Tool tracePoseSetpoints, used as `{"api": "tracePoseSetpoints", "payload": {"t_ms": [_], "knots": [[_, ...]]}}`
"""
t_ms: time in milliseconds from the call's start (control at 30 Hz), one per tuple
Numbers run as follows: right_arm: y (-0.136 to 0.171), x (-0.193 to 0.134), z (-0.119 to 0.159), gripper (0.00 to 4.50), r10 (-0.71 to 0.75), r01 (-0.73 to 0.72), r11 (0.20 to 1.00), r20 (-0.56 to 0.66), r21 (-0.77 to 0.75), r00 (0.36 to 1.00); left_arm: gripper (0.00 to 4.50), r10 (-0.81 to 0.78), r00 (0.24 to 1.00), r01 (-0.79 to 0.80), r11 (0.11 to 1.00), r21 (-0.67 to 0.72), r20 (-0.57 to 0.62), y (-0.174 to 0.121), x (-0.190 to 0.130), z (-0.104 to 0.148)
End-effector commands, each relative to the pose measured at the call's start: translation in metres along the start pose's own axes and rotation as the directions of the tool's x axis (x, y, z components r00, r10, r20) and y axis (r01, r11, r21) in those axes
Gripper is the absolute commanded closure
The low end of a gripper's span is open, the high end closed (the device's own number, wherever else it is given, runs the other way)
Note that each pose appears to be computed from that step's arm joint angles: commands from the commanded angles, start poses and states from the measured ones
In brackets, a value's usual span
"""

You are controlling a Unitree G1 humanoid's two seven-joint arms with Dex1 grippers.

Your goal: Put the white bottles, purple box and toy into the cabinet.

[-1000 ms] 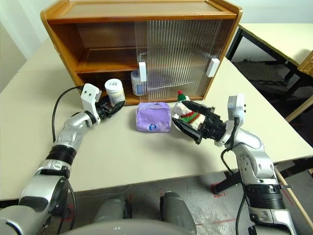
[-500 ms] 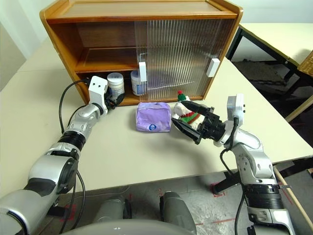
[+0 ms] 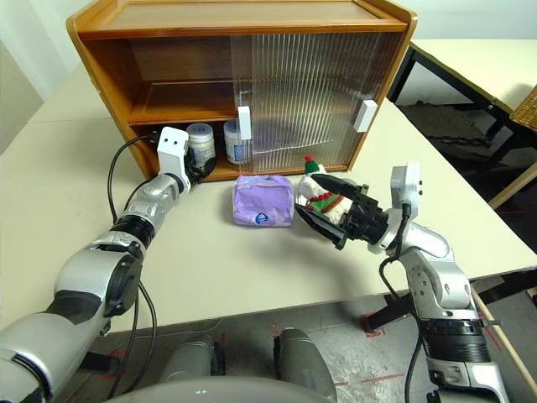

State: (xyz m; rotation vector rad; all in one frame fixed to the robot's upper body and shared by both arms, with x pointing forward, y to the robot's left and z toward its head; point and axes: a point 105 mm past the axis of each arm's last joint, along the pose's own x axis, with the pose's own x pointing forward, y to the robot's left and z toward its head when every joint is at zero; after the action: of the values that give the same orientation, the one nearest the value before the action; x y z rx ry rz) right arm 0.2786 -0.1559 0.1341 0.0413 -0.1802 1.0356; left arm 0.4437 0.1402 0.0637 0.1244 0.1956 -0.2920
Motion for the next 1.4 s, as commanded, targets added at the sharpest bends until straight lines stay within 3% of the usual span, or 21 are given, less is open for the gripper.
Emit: {"api": "tracePoseSetpoints", "payload": {"t_ms": [33,367,500,533,1400], "knots": [[-0.003,-0.004,0.005,0.00,-0.023,0.023,1.000,0.014,0.002,1.000,1.48,0.018,0.999,-0.018,1.000,0.018,0.041,0.003,0.003,0.015],[-0.002,-0.005,0.009,0.00,-0.026,0.026,1.000,0.013,0.004,1.000,1.48,0.056,0.998,-0.056,0.998,0.009,0.028,0.010,0.002,0.013],[-0.001,-0.007,0.006,0.00,-0.030,0.030,1.000,0.008,0.007,1.000,0.08,0.050,0.999,-0.050,0.999,0.006,0.022,0.009,0.002,0.012],[-0.001,-0.007,0.006,0.00,-0.031,0.031,0.999,0.007,0.009,0.999,0.03,0.049,0.999,-0.050,0.999,0.005,0.021,0.008,0.002,0.011],[-0.009,0.010,-0.003,0.00,0.008,-0.009,1.000,0.028,0.014,1.000,0.03,-0.051,0.994,0.046,0.998,0.046,0.097,0.009,-0.022,0.002]]}}
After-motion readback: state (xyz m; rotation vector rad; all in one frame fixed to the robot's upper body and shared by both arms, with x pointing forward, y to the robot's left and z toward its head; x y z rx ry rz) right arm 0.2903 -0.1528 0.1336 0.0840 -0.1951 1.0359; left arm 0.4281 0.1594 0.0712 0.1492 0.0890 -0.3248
